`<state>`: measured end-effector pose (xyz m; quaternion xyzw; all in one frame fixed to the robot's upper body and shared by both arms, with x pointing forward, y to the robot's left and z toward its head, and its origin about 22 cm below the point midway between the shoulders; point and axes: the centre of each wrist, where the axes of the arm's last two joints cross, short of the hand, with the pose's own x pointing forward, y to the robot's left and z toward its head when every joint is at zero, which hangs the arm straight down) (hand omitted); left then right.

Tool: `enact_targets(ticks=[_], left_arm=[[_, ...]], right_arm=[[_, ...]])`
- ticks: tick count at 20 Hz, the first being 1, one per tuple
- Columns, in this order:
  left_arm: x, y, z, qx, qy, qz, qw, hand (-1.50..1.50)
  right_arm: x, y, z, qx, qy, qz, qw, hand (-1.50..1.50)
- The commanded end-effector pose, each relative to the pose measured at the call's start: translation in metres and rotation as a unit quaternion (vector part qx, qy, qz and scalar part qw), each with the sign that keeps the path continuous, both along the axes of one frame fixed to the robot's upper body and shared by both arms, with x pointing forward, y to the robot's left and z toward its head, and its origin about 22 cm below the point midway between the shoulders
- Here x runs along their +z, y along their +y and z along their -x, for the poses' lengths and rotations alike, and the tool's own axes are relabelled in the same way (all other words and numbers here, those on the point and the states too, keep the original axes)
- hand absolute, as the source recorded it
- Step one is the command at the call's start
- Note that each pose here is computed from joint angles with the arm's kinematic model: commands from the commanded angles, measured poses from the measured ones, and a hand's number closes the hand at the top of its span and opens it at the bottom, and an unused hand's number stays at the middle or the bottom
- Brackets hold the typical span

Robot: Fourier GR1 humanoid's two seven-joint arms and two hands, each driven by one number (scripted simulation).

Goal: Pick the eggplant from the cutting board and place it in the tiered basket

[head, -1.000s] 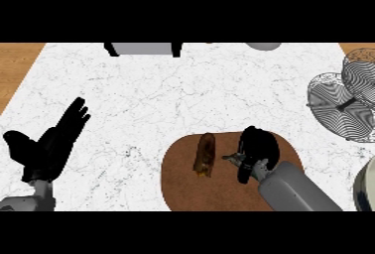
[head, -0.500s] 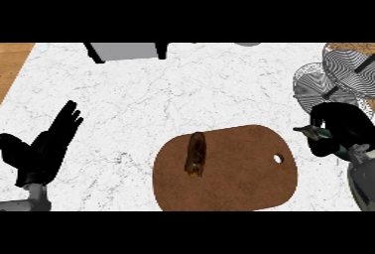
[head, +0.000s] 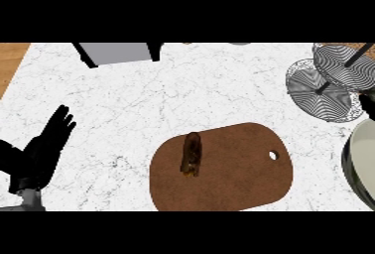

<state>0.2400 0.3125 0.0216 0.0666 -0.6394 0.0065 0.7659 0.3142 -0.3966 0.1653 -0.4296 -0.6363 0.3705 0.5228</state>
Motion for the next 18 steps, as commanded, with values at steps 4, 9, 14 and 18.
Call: enact_targets(ticks=[4,9,14,18], left_arm=[[0.003,0.004,0.0,-0.004,-0.012,-0.005,0.9999,0.0],[0.01,-0.007,0.001,-0.039,-0.023,-0.004,0.999,0.0],[0.013,-0.031,-0.012,-0.068,-0.026,0.001,0.9973,0.0],[0.014,-0.037,-0.017,-0.061,-0.017,-0.015,0.9979,0.0]], right_arm=[[0.041,-0.085,0.028,0.1,-0.078,-0.095,0.987,1.5],[0.071,-0.157,0.069,0.142,-0.076,-0.126,0.979,1.5],[0.077,-0.201,0.096,0.148,-0.065,-0.136,0.977,1.5],[0.077,-0.189,0.071,0.151,-0.043,-0.135,0.978,1.5]])
